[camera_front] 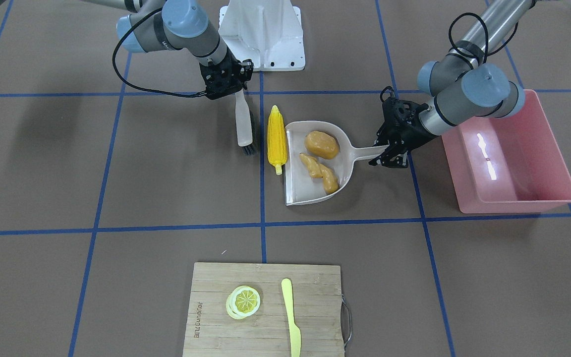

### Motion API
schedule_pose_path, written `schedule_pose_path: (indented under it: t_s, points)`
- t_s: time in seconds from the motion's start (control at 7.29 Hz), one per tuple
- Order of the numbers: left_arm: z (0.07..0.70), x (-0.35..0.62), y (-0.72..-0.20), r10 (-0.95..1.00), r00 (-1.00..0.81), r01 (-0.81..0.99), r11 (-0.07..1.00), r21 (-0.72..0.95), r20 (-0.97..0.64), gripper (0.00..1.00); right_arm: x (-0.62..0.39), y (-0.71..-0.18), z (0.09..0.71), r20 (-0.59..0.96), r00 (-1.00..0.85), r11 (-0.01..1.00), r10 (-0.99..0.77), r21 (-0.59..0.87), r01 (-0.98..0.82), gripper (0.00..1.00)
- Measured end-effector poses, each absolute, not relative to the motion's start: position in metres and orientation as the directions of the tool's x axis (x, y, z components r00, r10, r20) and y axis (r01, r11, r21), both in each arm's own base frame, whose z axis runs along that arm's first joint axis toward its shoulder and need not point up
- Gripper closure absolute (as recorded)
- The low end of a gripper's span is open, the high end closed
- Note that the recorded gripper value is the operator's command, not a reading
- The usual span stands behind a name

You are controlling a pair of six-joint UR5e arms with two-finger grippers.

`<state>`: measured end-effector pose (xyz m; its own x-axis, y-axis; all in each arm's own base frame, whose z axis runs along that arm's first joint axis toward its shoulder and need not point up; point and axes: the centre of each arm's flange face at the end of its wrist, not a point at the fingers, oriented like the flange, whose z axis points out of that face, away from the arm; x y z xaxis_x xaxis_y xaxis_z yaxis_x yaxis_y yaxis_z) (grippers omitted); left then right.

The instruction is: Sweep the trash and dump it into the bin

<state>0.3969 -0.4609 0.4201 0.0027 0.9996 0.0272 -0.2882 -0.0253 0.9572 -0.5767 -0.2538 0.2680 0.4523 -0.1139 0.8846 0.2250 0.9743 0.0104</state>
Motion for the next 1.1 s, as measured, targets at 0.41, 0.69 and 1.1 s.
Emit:
schedule_pose_path:
  t_s: [0.41,0.69,1.1]
  points:
    - [0.422,0.396,-0.46,1.0,0.001,-0.289,-0.026,0.957,0.028,0.81,-0.612,-0.261,0.25,0.9,0.428,0.98,-0.079,-0.008,0.198,1.0]
    - [0.422,0.393,-0.456,1.0,-0.001,-0.288,-0.028,0.957,0.029,0.81,-0.624,-0.266,0.232,0.908,0.415,0.982,-0.063,-0.017,0.186,1.0]
    - [0.425,0.389,-0.452,1.0,0.0,-0.289,-0.027,0.957,0.029,0.81,-0.627,-0.274,0.211,0.923,0.382,0.986,-0.041,-0.025,0.166,1.0]
